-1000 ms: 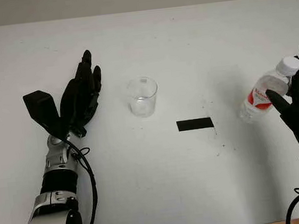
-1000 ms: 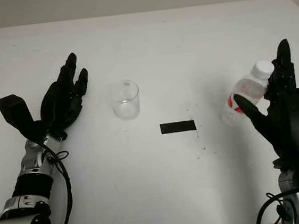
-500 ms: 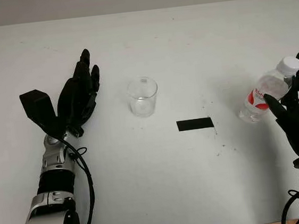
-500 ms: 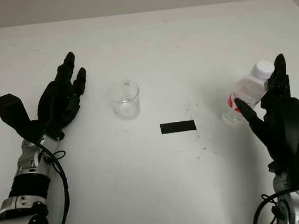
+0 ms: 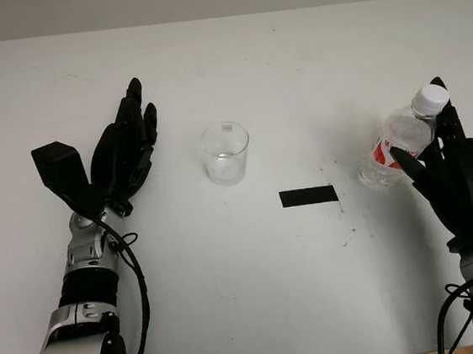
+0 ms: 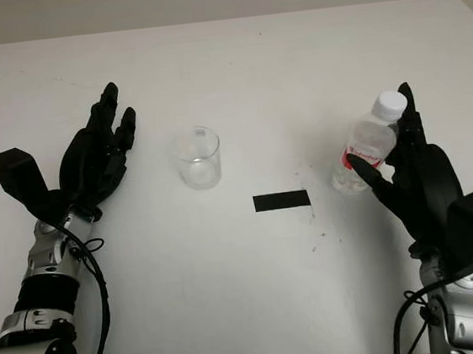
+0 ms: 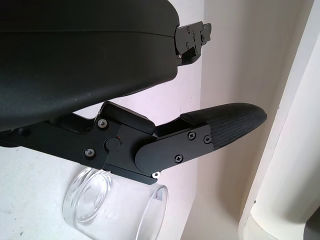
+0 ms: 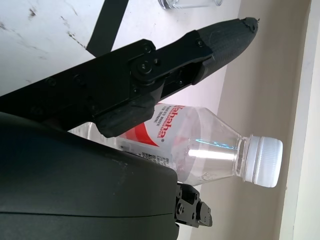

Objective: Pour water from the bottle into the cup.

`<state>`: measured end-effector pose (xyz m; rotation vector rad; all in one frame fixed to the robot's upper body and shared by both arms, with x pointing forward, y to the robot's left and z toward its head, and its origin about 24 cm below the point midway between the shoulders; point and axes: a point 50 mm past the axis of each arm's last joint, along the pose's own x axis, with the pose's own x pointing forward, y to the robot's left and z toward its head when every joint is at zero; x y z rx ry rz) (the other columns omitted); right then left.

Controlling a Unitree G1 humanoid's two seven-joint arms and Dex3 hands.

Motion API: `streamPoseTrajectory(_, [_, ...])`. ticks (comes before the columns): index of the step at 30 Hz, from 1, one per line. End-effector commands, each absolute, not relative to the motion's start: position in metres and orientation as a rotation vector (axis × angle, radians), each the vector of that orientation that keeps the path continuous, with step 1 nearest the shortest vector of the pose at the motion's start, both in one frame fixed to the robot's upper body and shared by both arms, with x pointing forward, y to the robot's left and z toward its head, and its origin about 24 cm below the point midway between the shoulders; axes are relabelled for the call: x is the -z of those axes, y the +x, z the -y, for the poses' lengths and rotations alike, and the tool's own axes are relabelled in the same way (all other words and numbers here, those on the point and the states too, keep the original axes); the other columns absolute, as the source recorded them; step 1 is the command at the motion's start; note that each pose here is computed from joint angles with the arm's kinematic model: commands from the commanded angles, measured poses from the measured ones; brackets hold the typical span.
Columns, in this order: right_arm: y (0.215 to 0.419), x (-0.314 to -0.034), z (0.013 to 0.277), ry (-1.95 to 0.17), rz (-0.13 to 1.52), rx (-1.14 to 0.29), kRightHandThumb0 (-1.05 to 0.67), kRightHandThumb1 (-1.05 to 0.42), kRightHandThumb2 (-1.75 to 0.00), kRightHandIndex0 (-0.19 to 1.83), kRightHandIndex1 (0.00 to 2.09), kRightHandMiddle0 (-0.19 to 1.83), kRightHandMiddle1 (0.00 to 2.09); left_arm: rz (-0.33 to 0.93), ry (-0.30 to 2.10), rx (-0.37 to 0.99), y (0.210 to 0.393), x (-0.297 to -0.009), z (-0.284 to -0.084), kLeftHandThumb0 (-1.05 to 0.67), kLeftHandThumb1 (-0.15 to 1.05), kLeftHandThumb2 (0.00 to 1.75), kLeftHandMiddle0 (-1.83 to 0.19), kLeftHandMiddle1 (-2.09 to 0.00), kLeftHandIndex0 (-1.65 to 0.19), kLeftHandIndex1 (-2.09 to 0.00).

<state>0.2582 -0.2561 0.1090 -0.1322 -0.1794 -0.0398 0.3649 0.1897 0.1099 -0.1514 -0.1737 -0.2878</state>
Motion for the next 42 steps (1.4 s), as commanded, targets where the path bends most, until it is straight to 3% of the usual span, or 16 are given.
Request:
streamPoseTrajectory(1, [0.263, -0.11, 0.257, -0.136, 0.185, 0.067, -0.97, -0.94, -0.04, -0.19, 0.0, -0.19, 0.0, 0.174, -0.142, 0.282, 0.362, -0.107, -0.191, -0.84, 1.05, 0.74, 0.19, 0.0, 0.19, 0.0])
streamPoseTrajectory(4, [0.269, -0.109, 0.257, -0.097, 0.182, 0.199, -0.87, -0.9, -0.03, -0.01, 0.1, -0.03, 0.09, 0.176, -0.131, 0.279, 0.36, -0.107, -0.192, -0.84, 1.05, 0.76, 0.19, 0.0, 0.19, 0.0])
streamPoseTrajectory(5, [0.271, -0.109, 0.257, -0.094, 0.17, 0.234, -0.81, -0.89, -0.05, 0.15, 0.34, 0.13, 0.29, 0.174, -0.133, 0.279, 0.36, -0.106, -0.192, -0.84, 1.05, 0.76, 0.19, 0.0, 0.19, 0.0])
streamPoseTrajectory(6, [0.273, -0.109, 0.257, -0.083, 0.165, 0.255, -0.79, -0.89, -0.05, 0.1, 0.64, 0.12, 0.56, 0.173, -0.139, 0.279, 0.36, -0.106, -0.192, -0.84, 1.05, 0.76, 0.19, 0.0, 0.19, 0.0])
streamPoseTrajectory(7, [0.274, -0.109, 0.256, -0.087, 0.165, 0.266, -0.71, -0.9, -0.05, 0.09, 1.35, 0.07, 1.24, 0.171, -0.145, 0.279, 0.36, -0.106, -0.193, -0.84, 1.05, 0.76, 0.19, 0.0, 0.19, 0.0])
streamPoseTrajectory(8, [0.276, -0.109, 0.256, -0.093, 0.161, 0.275, -0.66, -0.92, -0.06, 0.24, 1.71, 0.13, 1.59, 0.17, -0.15, 0.279, 0.36, -0.105, -0.193, -0.84, 1.05, 0.75, 0.19, 0.0, 0.19, 0.0])
streamPoseTrajectory(9, [0.277, -0.109, 0.256, -0.104, 0.157, 0.279, -0.62, -0.96, -0.07, 0.56, 1.94, 0.26, 1.86, 0.17, -0.154, 0.279, 0.36, -0.105, -0.193, -0.84, 1.05, 0.75, 0.19, 0.0, 0.19, 0.0])
streamPoseTrajectory(10, [0.278, -0.109, 0.256, -0.13, 0.151, 0.28, -0.6, -0.99, -0.07, 0.74, 2.01, 0.37, 1.98, 0.169, -0.155, 0.279, 0.36, -0.105, -0.193, -0.84, 1.05, 0.75, 0.19, 0.0, 0.19, 0.0])
streamPoseTrajectory(12, [0.28, -0.108, 0.257, -0.183, 0.135, 0.28, -0.59, -1.04, -0.13, 1.08, 2.08, 0.72, 2.07, 0.168, -0.152, 0.278, 0.36, -0.105, -0.193, -0.84, 1.05, 0.75, 0.19, 0.0, 0.19, 0.0])
streamPoseTrajectory(16, [0.281, -0.108, 0.257, -0.227, 0.11, 0.284, -0.51, -1.05, -0.22, 1.42, 2.09, 1.13, 2.09, 0.168, -0.152, 0.276, 0.36, -0.105, -0.194, -0.84, 1.05, 0.75, 0.19, 0.0, 0.19, 0.0])
streamPoseTrajectory(18, [0.281, -0.107, 0.257, -0.229, 0.103, 0.275, -0.49, -1.05, -0.23, 1.51, 2.09, 1.22, 2.09, 0.168, -0.152, 0.273, 0.36, -0.105, -0.193, -0.84, 1.05, 0.75, 0.19, 0.0, 0.19, 0.0])
streamPoseTrajectory(25, [0.28, -0.105, 0.255, -0.257, 0.089, 0.216, -0.47, -1.05, -0.24, 1.42, 2.09, 1.07, 2.09, 0.172, -0.149, 0.267, 0.361, -0.106, -0.19, -0.84, 1.05, 0.74, 0.19, 0.0, 0.19, 0.0])
streamPoseTrajectory(37, [0.285, -0.11, 0.248, -0.309, 0.135, 0.191, -0.42, -1.05, -0.33, 1.38, 2.09, 1.11, 2.09, 0.172, -0.153, 0.274, 0.362, -0.106, -0.19, -0.84, 1.05, 0.74, 0.19, 0.0, 0.19, 0.0])
streamPoseTrajectory(42, [0.292, -0.129, 0.243, -0.334, 0.208, 0.186, -0.4, -1.05, -0.35, 1.27, 2.09, 0.92, 2.09, 0.172, -0.151, 0.273, 0.362, -0.106, -0.189, -0.84, 1.05, 0.73, 0.19, 0.0, 0.19, 0.0])
